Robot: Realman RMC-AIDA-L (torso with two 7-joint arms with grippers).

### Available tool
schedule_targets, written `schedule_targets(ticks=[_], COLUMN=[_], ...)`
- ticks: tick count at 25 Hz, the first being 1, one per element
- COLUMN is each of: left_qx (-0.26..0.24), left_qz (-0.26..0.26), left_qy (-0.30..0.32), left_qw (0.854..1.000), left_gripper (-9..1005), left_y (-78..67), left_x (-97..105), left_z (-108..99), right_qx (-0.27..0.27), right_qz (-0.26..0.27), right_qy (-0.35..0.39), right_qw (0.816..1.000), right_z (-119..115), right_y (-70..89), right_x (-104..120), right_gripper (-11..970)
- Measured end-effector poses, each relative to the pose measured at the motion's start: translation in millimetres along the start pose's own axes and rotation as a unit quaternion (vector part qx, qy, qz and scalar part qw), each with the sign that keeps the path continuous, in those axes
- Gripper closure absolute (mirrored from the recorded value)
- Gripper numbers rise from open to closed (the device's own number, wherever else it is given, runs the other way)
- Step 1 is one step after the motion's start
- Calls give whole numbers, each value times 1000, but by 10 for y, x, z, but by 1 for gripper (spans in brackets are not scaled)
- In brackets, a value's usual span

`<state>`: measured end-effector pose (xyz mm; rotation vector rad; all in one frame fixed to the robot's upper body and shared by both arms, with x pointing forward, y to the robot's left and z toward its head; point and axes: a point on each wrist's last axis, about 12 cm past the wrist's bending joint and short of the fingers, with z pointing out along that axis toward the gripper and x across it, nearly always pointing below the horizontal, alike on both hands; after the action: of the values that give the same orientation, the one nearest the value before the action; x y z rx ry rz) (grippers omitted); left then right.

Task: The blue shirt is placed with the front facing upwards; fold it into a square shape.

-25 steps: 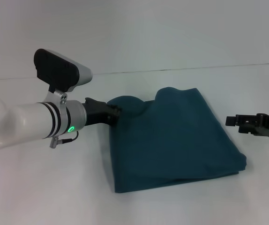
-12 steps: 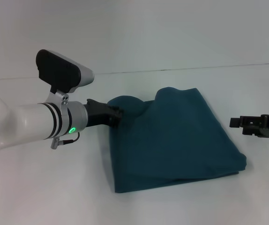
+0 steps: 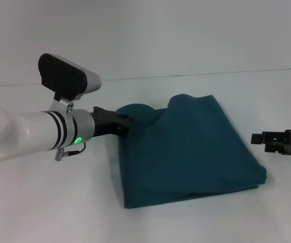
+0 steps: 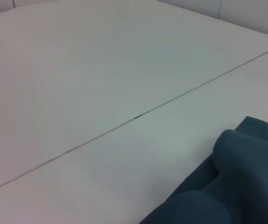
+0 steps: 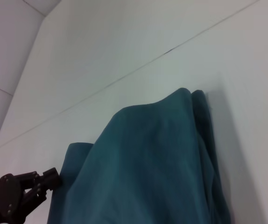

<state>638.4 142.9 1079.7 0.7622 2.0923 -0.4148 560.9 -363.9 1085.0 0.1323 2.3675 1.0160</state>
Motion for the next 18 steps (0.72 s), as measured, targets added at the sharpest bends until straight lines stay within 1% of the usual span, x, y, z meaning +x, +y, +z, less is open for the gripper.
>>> schedule_targets(ticks=[15,18], left_qx=[-1,0], left_qz=[-4,-1], left_qy=[-3,-2], left_qw=[1000,1000], left_gripper=[776,665], left_y=[12,6], left_x=[-6,-7], left_z=[-6,-4], right_qx=[-6,-10], right_qz=[4,4], right_qy=[23,26], right_qw=[1000,1000], right_z=[132,164], right_y=[42,58], right_x=[115,143], right_gripper=[227,227])
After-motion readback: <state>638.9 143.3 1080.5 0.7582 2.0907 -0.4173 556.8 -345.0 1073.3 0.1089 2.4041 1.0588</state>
